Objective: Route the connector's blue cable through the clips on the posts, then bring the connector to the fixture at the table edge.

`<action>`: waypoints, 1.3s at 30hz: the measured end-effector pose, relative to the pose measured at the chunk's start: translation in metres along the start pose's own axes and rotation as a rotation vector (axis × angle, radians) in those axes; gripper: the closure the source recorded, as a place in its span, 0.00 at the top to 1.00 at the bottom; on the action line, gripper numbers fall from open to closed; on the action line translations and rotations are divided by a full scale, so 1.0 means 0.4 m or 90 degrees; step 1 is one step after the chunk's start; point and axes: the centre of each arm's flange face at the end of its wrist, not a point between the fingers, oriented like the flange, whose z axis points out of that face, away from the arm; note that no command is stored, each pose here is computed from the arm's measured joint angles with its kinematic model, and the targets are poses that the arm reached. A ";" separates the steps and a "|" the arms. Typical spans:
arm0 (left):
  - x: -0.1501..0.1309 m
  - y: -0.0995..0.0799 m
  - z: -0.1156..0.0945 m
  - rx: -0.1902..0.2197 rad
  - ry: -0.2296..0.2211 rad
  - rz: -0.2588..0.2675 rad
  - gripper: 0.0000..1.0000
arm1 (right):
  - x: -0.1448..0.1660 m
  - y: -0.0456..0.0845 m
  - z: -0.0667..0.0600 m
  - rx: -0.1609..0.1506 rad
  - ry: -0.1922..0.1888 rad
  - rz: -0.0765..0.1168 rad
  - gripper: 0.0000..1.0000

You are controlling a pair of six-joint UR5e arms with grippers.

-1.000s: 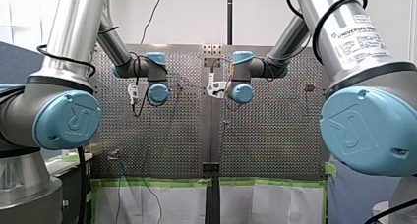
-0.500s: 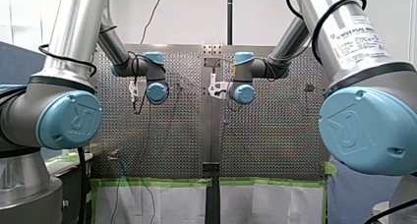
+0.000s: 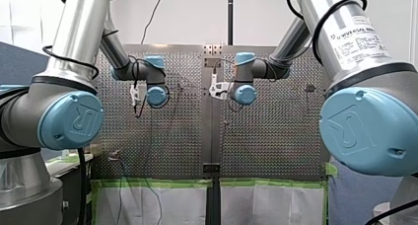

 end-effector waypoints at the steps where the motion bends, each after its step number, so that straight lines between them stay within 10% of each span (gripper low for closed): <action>1: 0.000 0.000 0.002 0.001 -0.001 -0.001 0.00 | 0.000 0.002 0.001 -0.001 0.000 0.000 0.00; 31: -0.036 0.019 0.075 0.019 -0.027 -0.032 0.03 | 0.000 0.081 0.028 -0.023 0.009 -0.003 0.00; 37: -0.032 0.019 0.076 0.040 -0.016 -0.044 0.40 | 0.000 0.086 0.029 -0.022 0.009 -0.004 0.00; 39: -0.030 0.018 0.074 0.045 -0.011 -0.046 0.71 | 0.000 0.086 0.030 -0.021 0.009 -0.004 0.00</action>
